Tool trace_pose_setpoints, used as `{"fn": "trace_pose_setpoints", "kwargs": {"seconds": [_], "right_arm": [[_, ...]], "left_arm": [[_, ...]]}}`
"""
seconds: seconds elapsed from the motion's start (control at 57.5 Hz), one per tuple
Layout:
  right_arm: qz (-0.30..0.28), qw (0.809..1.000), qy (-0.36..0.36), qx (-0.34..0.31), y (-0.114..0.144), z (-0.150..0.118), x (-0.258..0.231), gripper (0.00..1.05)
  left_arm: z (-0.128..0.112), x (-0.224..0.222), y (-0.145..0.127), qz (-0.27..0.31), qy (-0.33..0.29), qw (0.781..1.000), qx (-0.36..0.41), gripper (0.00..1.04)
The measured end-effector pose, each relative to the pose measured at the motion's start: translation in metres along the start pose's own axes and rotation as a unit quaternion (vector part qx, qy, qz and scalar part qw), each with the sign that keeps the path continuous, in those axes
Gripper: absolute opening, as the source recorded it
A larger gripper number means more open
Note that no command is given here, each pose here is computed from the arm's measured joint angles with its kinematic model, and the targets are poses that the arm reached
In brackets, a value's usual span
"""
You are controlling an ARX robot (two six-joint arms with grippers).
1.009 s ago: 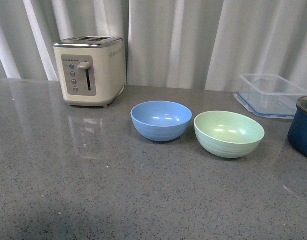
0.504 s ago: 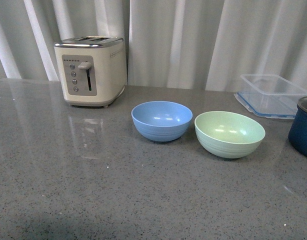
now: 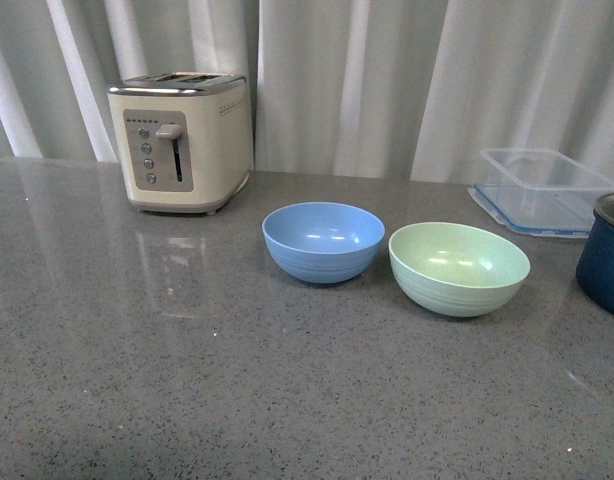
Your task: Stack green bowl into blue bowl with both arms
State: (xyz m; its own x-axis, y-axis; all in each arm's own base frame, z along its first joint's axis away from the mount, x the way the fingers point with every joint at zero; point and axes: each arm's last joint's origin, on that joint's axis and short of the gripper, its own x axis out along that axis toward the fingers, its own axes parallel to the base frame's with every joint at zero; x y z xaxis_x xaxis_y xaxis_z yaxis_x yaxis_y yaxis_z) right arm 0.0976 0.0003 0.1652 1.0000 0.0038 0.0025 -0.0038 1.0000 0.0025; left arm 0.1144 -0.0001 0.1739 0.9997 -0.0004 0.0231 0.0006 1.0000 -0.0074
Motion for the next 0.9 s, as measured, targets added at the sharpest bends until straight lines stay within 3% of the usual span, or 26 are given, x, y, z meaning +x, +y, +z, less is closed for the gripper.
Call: {"fn": "trace_pose_setpoints", "kwargs": {"seconds": [0.626, 0.783, 0.904], "right_arm": [[0.000, 1.000, 0.000, 0.000, 0.000, 0.000, 0.000, 0.95], [0.000, 1.000, 0.000, 0.000, 0.000, 0.000, 0.000, 0.95], [-0.018, 0.998, 0.062, -0.006, 0.002, 0.002, 0.003, 0.95]], "left_arm": [[-0.003, -0.018, 0.000, 0.000, 0.002, 1.000, 0.000, 0.04], [-0.003, -0.018, 0.000, 0.000, 0.002, 1.000, 0.000, 0.37], [-0.003, -0.018, 0.000, 0.000, 0.003, 1.000, 0.000, 0.59]]}}
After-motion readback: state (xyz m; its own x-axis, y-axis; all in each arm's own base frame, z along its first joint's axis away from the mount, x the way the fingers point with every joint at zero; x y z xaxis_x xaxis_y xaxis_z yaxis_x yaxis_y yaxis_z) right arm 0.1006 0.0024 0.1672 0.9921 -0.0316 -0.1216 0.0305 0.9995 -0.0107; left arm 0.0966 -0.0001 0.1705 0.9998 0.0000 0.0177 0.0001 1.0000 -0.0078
